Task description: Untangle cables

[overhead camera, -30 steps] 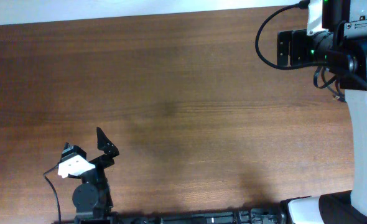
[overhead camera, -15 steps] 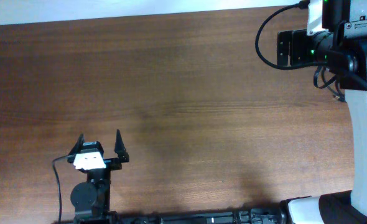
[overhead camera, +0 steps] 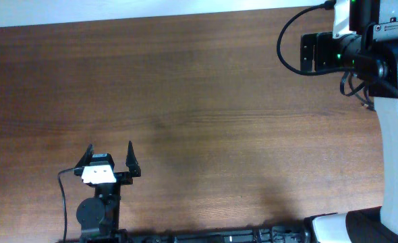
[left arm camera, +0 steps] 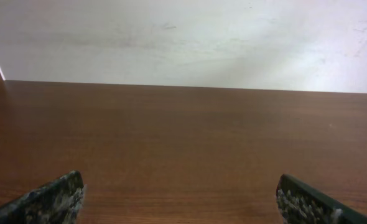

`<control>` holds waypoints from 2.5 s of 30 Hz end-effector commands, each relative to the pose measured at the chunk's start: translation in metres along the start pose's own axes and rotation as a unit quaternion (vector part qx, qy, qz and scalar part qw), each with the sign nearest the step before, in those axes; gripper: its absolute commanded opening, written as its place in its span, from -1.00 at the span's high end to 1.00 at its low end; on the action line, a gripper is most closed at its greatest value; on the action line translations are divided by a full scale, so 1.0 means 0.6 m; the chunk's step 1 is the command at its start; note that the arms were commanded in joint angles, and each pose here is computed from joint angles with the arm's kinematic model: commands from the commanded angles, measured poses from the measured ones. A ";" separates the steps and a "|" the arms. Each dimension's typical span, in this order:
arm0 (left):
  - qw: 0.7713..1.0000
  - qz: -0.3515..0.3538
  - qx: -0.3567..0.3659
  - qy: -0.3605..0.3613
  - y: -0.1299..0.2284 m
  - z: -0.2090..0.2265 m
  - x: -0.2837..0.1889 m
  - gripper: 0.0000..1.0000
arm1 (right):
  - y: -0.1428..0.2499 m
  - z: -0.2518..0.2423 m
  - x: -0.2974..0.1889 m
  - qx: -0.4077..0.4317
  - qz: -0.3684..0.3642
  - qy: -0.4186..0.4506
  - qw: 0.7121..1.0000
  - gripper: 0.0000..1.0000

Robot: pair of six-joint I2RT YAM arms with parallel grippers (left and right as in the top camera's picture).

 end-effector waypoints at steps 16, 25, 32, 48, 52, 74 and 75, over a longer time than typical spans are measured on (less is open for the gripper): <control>1.000 -0.002 0.006 -0.014 0.001 0.006 0.000 -0.98 | 0.001 -0.001 0.003 -0.004 0.004 0.008 1.000 -0.98; 1.000 -0.001 0.006 -0.015 0.001 0.007 0.000 -0.98 | 0.001 -0.001 0.003 -0.004 0.004 0.008 1.000 -0.98; 1.000 -0.001 0.006 -0.015 0.001 0.007 0.000 -0.98 | 0.001 -0.001 0.003 -0.004 0.004 0.008 1.000 -0.98; 1.000 -0.001 0.006 -0.015 0.001 0.007 -0.001 -0.98 | 0.001 -0.001 0.003 -0.004 0.004 0.008 1.000 -0.98; 1.000 -0.001 0.006 -0.015 0.001 0.007 -0.001 -0.98 | 0.001 -0.001 0.003 -0.004 0.004 0.008 1.000 -0.97; 1.000 -0.001 0.006 -0.015 0.001 0.007 -0.001 -0.98 | 0.023 0.033 0.002 -0.007 0.034 -0.072 0.997 -0.98; 1.000 -0.001 0.006 -0.015 0.001 0.007 -0.001 -0.98 | 0.021 0.038 0.001 -0.006 0.030 -0.083 0.996 -0.97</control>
Point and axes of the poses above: each gripper's point midway between its finger pads, its own x axis out along the fingers, its own z axis along the line the jaws close on, y = z × x, the point moved 5 cm from there along -x, back along the fingers, and after that the axes turned 10 degrees about -x, right-handed, at the moved point
